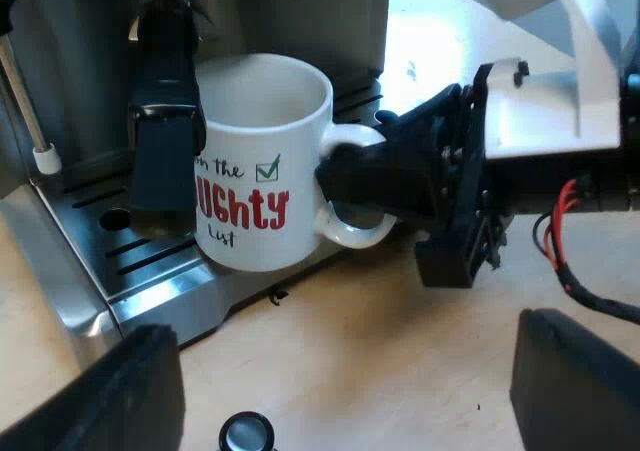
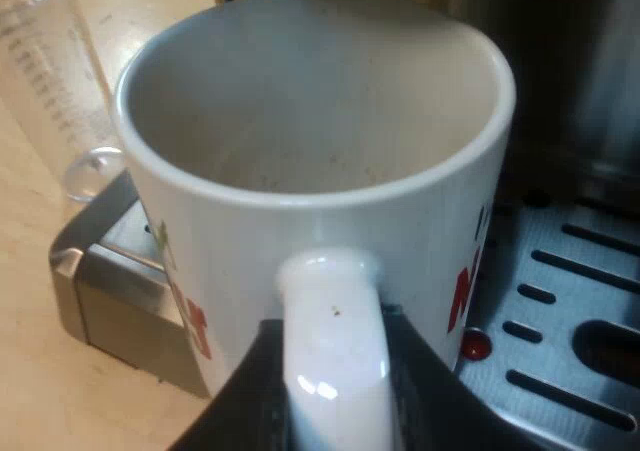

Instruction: Place mug into machine

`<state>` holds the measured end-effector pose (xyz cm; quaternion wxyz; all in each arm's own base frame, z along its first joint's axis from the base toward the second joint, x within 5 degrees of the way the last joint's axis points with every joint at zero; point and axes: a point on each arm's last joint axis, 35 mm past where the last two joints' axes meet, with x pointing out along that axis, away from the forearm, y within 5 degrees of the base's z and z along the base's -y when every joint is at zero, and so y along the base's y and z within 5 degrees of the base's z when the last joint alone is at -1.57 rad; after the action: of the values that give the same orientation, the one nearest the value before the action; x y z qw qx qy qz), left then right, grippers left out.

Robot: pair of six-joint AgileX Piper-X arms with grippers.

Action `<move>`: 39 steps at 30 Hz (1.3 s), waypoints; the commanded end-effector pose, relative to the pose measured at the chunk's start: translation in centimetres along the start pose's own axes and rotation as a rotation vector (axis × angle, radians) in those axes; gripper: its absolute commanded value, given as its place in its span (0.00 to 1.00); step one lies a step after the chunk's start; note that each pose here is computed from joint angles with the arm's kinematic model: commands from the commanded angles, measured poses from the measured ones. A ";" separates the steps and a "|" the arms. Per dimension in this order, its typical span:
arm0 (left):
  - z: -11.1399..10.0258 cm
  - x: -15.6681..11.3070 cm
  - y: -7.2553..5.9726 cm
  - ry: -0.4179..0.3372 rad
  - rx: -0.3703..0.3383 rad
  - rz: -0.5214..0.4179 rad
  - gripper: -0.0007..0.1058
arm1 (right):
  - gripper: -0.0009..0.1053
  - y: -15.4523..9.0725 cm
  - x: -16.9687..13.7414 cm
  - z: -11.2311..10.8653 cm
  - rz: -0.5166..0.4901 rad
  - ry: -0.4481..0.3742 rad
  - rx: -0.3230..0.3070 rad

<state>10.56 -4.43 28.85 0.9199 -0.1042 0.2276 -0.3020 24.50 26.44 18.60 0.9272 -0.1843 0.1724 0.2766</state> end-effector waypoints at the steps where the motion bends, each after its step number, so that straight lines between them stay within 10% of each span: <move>1: 0.1 0.0 -0.1 -0.005 0.009 -0.017 0.66 | 0.01 -0.1 0.1 1.6 -0.017 -0.073 0.026; 33: 0.1 0.0 -0.1 -0.005 0.009 -0.017 0.66 | 0.01 1.0 5.3 2.1 -0.138 -0.045 0.089; 39: 0.1 0.0 -0.1 -0.005 0.009 -0.017 0.66 | 0.01 0.9 5.3 2.1 -0.172 -0.034 0.001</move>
<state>10.56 -4.43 28.85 0.9197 -0.1043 0.2276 -0.3024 28.43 30.21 17.47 0.9484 -0.1845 0.1542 0.2069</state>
